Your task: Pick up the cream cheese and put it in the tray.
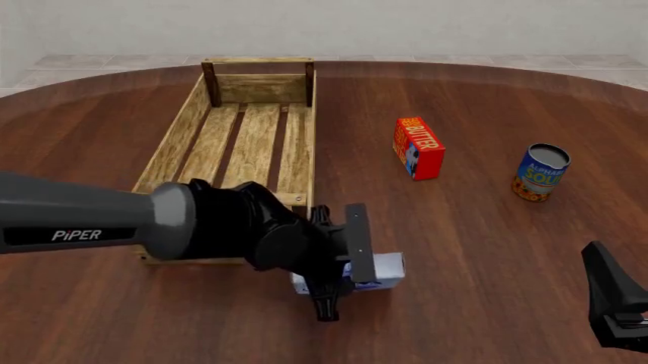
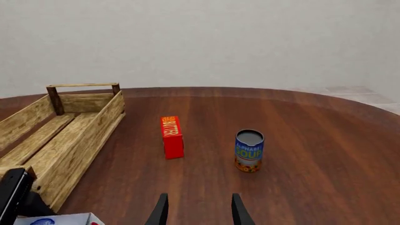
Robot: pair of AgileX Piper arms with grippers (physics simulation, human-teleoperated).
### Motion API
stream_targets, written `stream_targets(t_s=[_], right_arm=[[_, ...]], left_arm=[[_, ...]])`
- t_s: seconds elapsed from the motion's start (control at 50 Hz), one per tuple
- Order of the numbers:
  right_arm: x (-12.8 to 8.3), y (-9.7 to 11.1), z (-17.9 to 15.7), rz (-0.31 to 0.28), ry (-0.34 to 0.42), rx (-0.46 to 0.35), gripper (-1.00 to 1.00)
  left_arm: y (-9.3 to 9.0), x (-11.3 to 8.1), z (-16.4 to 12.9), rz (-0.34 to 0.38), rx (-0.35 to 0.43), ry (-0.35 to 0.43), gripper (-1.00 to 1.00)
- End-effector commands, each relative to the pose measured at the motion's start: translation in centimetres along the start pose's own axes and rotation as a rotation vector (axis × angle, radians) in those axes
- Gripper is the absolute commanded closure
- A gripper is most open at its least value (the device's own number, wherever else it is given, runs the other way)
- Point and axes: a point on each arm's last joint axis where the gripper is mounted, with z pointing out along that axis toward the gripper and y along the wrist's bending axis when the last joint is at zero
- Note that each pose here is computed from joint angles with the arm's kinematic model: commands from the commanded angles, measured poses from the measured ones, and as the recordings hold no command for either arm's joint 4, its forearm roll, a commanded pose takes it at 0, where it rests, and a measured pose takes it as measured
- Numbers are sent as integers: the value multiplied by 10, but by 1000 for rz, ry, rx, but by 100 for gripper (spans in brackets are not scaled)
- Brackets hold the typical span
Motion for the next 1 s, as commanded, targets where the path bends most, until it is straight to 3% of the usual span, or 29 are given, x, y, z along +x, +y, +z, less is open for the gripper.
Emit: stream_targets(t_s=[0.02,0.28,0.4,0.54,0.58,0.6,0.84,0.9,1.0], right_arm=[[0,0,0,0,0,0,-100],[0,0,0,0,1,0,-100],[0,0,0,0,1,1,-100],[0,0,0,1,1,1,-100],[0,0,0,0,1,1,-100],[0,0,0,0,1,1,-100],[0,0,0,-1,-5,0,-100],[-1,0,0,-2,-11,-1,-100],[-1,0,0,-5,-12,-1,-100]], left_arm=[[11,-17,-24,-29,-32,-49,100],[20,-33,-58,-71,-66,-106,100],[31,-39,-73,-119,-90,-131,100],[48,-55,-110,-216,-141,-214,100],[56,-55,-115,-233,-159,-222,100],[72,-51,-121,-256,-201,-234,100],[96,-45,-142,-381,-269,-286,100],[110,-38,-148,-446,-298,-290,100],[116,-35,-161,-466,-326,-311,100]])
